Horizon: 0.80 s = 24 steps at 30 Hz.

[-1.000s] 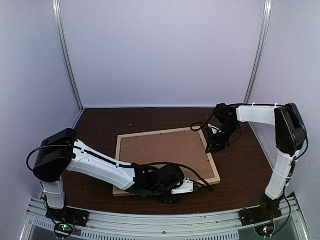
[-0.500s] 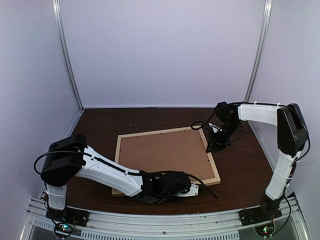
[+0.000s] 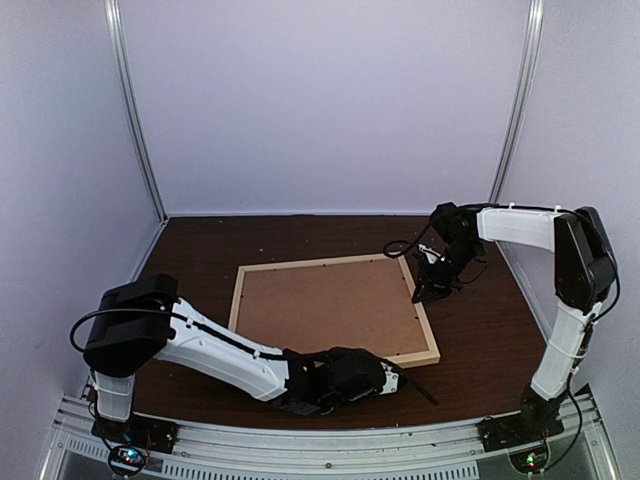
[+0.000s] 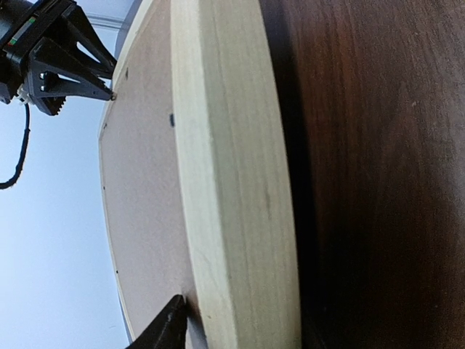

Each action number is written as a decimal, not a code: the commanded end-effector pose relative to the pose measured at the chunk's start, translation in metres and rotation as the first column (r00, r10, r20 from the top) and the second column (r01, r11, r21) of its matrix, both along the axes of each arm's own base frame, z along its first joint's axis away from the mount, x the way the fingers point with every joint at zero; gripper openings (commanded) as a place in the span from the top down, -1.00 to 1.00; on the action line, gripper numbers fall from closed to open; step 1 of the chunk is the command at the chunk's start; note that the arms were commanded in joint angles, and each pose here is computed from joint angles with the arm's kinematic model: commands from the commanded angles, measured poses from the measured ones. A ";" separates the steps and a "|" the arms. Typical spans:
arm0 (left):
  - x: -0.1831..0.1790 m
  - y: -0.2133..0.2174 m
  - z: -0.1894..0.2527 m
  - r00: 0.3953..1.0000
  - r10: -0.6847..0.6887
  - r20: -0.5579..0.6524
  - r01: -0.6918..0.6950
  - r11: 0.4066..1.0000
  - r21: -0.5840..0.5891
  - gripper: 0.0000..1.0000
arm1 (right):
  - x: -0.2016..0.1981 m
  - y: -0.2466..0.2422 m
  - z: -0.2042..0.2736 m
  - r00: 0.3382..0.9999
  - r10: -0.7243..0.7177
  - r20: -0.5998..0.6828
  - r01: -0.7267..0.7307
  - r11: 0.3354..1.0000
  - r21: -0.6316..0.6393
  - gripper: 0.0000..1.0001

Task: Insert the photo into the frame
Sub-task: Pick up the photo frame from the center of the board.

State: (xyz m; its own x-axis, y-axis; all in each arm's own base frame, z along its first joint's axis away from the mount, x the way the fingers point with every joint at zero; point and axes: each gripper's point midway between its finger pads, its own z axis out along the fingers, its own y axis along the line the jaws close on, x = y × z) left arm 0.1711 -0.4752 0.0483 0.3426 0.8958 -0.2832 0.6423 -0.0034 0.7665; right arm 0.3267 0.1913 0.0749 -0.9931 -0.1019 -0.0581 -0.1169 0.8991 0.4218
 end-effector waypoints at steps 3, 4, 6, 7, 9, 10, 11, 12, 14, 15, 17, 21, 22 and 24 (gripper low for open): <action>0.001 0.008 -0.012 1.000 -0.009 0.004 0.009 0.998 0.063 0.29 | -0.004 0.013 0.005 0.999 0.032 -0.015 -0.031 0.996 0.078 0.99; 0.002 0.005 -0.007 1.000 -0.009 0.013 0.009 0.999 0.039 0.32 | -0.005 0.012 0.003 0.999 0.033 -0.017 -0.031 0.997 0.074 0.96; 0.002 0.004 -0.004 1.000 -0.008 0.023 0.007 1.000 0.030 0.37 | -0.006 0.010 -0.002 0.999 0.033 -0.028 -0.031 0.998 0.063 0.90; 0.002 0.004 -0.002 1.000 -0.008 0.027 0.008 1.000 0.026 0.39 | -0.007 0.009 -0.005 0.999 0.032 -0.033 -0.030 0.998 0.060 0.88; 0.001 0.004 0.001 0.999 -0.009 0.032 0.008 1.000 0.019 0.43 | -0.008 0.008 -0.009 0.999 0.029 -0.042 -0.027 0.998 0.055 0.86; 0.001 0.004 0.003 0.999 -0.010 0.035 0.009 1.000 0.016 0.45 | -0.008 0.007 -0.011 0.999 0.029 -0.046 -0.026 0.998 0.053 0.86; 0.001 0.004 0.005 0.999 -0.010 0.037 0.010 1.000 0.013 0.46 | -0.008 0.007 -0.013 0.998 0.027 -0.048 -0.025 0.998 0.052 0.85; 0.001 0.004 0.006 0.999 -0.009 0.040 0.009 1.000 0.011 0.48 | -0.009 0.006 -0.015 0.998 0.027 -0.052 -0.025 0.998 0.051 0.84; 0.000 0.004 0.009 0.999 -0.011 0.045 0.011 1.000 0.010 0.52 | -0.010 0.006 -0.018 0.998 0.028 -0.059 -0.025 0.998 0.049 0.80; 0.000 0.004 0.010 0.999 -0.013 0.048 0.012 1.000 0.010 0.53 | -0.010 0.005 -0.020 0.998 0.026 -0.062 -0.023 0.999 0.047 0.77; 0.001 0.005 0.012 0.998 -0.010 0.054 0.010 1.000 0.011 0.57 | -0.011 0.004 -0.023 0.997 0.025 -0.067 -0.022 0.999 0.043 0.69; 0.001 0.006 0.020 0.998 -0.008 0.067 0.007 1.000 0.011 0.61 | -0.011 0.003 -0.020 0.998 0.023 -0.060 -0.021 0.999 0.045 0.51; 0.001 0.006 0.022 0.997 -0.007 0.072 0.006 1.000 0.012 0.62 | -0.010 0.004 -0.016 0.998 0.023 -0.052 -0.020 0.999 0.048 0.46; 0.002 0.005 0.031 0.996 -0.005 0.084 0.005 1.000 0.009 0.65 | -0.007 0.003 -0.007 0.999 0.024 -0.032 -0.022 0.999 0.048 0.37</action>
State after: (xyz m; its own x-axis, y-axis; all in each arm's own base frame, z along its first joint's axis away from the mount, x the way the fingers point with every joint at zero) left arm 0.1709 -0.4664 0.0481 0.3498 0.9078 -0.2314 0.6029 -0.0290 0.7973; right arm 0.3190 0.1929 0.0571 -0.9937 -0.1119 -0.0105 -0.1045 0.8850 0.4537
